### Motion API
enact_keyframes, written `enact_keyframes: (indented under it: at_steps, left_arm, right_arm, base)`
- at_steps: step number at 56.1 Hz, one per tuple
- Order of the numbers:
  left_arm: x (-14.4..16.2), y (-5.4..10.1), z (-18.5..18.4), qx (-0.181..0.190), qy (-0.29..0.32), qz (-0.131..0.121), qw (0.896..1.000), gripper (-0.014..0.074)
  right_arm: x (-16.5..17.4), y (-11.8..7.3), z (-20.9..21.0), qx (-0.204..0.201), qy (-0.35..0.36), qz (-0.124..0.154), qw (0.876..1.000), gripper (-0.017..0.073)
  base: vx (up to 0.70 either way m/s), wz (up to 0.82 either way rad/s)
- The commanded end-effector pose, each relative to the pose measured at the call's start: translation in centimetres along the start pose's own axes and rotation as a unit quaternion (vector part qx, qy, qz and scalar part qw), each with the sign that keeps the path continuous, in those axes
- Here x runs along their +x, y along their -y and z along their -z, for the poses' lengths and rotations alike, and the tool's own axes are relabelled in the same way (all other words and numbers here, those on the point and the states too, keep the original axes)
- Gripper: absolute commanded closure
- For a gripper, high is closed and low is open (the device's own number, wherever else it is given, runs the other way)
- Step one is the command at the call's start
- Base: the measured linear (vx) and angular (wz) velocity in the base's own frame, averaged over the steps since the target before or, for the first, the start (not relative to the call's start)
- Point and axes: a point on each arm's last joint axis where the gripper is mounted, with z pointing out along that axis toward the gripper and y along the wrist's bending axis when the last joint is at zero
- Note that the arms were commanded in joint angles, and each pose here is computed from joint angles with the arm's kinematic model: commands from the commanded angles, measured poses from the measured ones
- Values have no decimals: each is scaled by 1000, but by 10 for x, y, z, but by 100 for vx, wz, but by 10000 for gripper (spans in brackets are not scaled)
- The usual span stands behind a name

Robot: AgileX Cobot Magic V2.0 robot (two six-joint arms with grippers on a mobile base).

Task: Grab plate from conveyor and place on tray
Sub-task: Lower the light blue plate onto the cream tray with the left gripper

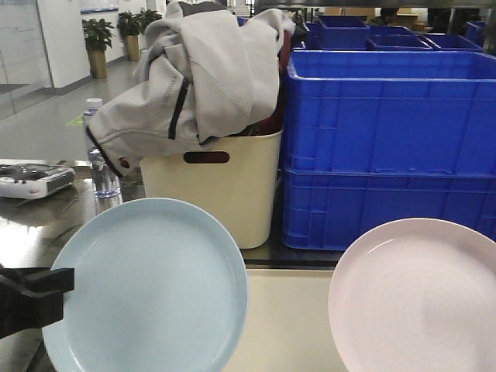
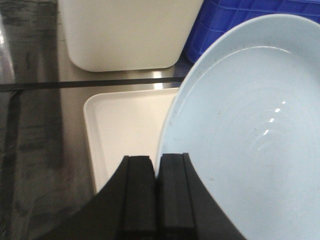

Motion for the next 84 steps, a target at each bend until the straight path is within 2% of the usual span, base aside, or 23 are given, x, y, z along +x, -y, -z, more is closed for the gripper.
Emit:
enact_keyframes:
  at_steps: [1,37,43,61,67,73,78,79,84]
  left_arm:
    - [-16,5,10,14,62,7,998,599]
    - [-16,5,10,14,62,7,998,599]
    - [-16,5,10,14,62,7,998,599]
    - [-17,5,10,16,66,11,998,599]
    - [-16,3,-6,10,53,13,998,599]
    - [-13,-1,-37,-1,30,20,999,599]
    - [-8,-5,-65,-5,15,40,999,599]
    - [-7,-6,-71,-5,12,50,999,599]
    - [1,-11,-95,-13,-4,68,998,599]
  right_arm:
    - [-15,-2,8,-4,58,-1,998,569]
    - [-15,-2,8,-4,58,-1,998,569]
    - [-18,-2,8,-4,75,-1,997,569]
    - [-20,-3,-8,-17,52,-27,998,569]
    - [-25,-4,-12,-29,70,-48,996,569]
    - [-28,-6,-12,-40,87,-67,993,569]
    - [-29,-6,-11,-44,89,-72,992,569]
    - [-29,-6,-11,-44,88,-71,993,569]
    - [-28,-6,-12,-43,85,-66,993,569]
  base:
    - [10,-32]
    - [2,-6]
    - [0,0]
    - [0,0]
    - [0,0]
    - [0,0]
    - [0,0]
    - [0,0]
    - [0,0]
